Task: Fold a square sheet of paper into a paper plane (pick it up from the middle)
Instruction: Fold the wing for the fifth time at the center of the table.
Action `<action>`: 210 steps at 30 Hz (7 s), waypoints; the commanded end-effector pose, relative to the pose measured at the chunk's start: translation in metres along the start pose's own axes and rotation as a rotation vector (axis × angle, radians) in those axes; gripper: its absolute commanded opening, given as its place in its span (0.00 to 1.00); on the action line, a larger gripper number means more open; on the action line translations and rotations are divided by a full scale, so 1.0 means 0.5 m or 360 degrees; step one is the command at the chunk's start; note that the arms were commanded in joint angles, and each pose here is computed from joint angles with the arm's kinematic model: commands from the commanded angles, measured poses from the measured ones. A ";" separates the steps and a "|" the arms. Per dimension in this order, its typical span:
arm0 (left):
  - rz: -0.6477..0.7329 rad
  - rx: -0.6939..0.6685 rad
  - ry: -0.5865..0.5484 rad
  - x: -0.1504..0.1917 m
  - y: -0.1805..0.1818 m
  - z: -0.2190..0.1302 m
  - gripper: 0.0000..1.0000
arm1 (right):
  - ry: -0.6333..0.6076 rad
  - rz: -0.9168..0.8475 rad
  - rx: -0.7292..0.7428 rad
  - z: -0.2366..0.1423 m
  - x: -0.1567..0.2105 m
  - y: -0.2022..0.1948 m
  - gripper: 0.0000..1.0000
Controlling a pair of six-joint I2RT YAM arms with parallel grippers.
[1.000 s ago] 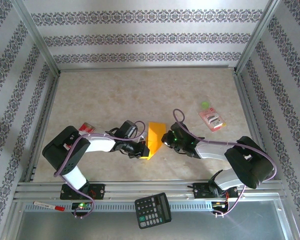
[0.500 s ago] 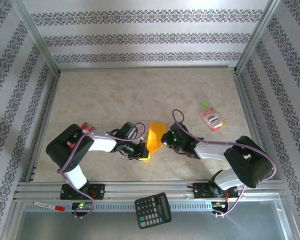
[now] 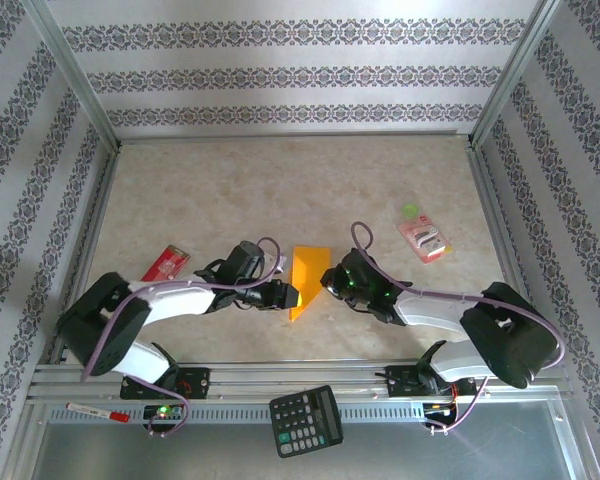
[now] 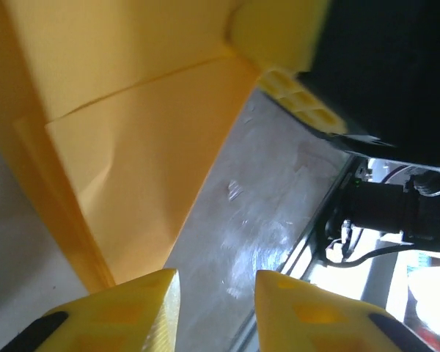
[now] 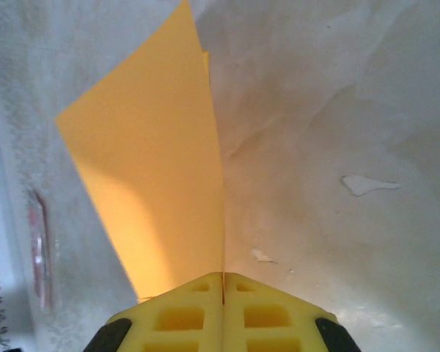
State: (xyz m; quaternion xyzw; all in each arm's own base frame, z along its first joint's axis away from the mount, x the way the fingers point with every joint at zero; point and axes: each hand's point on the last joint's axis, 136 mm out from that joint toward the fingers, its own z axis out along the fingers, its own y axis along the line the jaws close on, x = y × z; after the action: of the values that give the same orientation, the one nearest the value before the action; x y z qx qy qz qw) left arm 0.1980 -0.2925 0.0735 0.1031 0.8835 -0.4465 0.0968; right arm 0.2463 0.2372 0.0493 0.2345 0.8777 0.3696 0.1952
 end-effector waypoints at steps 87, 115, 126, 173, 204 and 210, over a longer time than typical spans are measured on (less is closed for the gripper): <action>0.1050 -0.0577 -0.0090 -0.011 0.017 0.029 0.01 | 0.0024 0.0392 -0.0115 -0.001 0.015 0.038 0.18; 0.1145 -0.0739 -0.0106 -0.036 0.045 0.024 0.46 | 0.0059 0.0449 -0.0142 -0.007 0.028 0.061 0.00; 0.1141 -0.0744 -0.0111 -0.042 0.043 0.028 0.31 | 0.0073 0.0453 -0.0105 0.005 0.036 0.047 0.00; 0.0377 -0.0033 -0.0131 0.013 0.003 0.092 0.00 | 0.0391 -0.0628 -0.0055 -0.034 -0.061 0.087 0.30; 0.0433 -0.0101 -0.0064 0.023 0.023 0.087 0.00 | 0.0568 -0.0510 0.0389 0.018 -0.116 -0.018 0.26; 0.0440 -0.0111 -0.0059 0.026 0.025 0.083 0.00 | 0.0532 -0.0492 0.0436 0.023 -0.124 -0.033 0.08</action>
State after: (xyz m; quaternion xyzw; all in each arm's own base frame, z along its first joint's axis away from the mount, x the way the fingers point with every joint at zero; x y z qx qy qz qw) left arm 0.1909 -0.3233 0.0347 0.2060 0.8724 -0.4064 0.1768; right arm 0.2909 0.1970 0.0376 0.0545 0.9655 0.2482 0.0571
